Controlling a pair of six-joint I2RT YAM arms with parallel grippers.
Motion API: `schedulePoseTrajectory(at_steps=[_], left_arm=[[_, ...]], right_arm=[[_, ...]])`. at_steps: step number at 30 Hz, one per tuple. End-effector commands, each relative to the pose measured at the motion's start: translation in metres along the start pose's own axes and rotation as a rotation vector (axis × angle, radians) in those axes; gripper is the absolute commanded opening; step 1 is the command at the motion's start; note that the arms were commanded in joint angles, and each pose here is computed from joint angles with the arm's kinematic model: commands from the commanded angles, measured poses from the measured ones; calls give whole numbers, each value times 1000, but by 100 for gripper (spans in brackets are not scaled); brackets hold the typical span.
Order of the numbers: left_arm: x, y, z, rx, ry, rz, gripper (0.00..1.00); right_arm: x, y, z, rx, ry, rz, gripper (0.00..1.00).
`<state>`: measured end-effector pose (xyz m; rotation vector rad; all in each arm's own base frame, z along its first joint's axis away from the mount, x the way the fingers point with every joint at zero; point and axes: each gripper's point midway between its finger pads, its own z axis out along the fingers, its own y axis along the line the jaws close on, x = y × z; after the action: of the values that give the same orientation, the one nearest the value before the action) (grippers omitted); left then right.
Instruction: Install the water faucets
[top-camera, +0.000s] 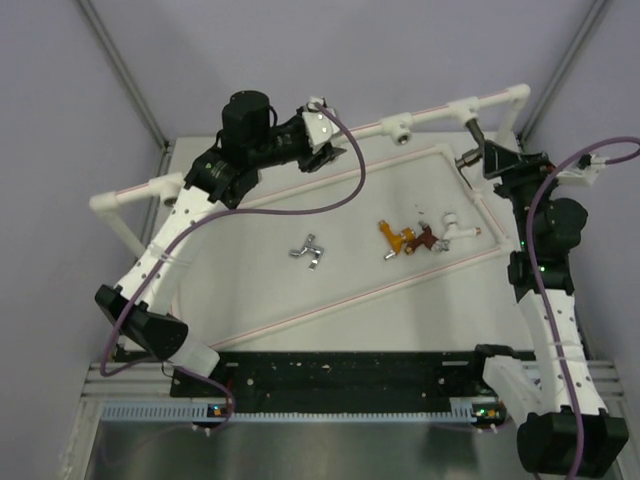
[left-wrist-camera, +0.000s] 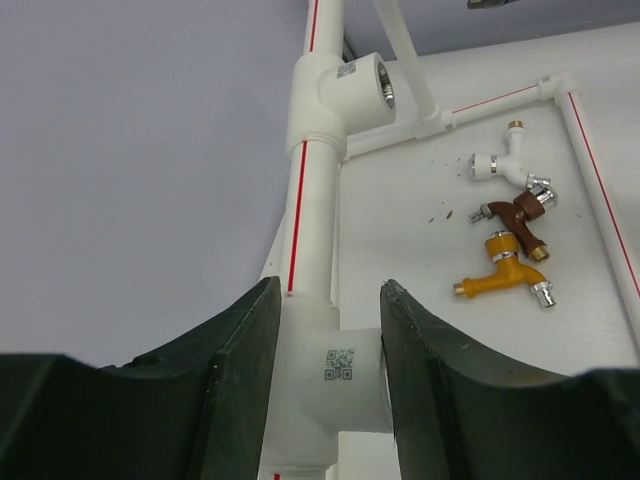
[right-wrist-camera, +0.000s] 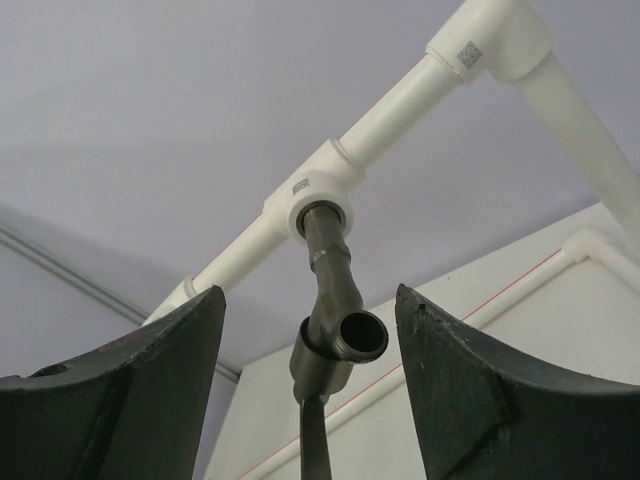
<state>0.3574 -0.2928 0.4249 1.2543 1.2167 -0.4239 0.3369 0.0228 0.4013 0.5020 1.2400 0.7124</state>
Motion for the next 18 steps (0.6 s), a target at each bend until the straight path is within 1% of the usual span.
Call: schedulePoseTrajectory(at_steps=[1, 8, 15, 18], left_arm=[[56, -6, 14, 18, 125, -43, 50], [69, -10, 19, 26, 153, -60, 54], [79, -17, 23, 34, 181, -75, 53], [78, -20, 23, 41, 178, -73, 53]], right_arm=[[2, 3, 2, -44, -8, 53, 68], [9, 2, 9, -67, 8, 88, 68], [7, 10, 15, -101, 6, 154, 65], [8, 9, 16, -90, 9, 225, 61]])
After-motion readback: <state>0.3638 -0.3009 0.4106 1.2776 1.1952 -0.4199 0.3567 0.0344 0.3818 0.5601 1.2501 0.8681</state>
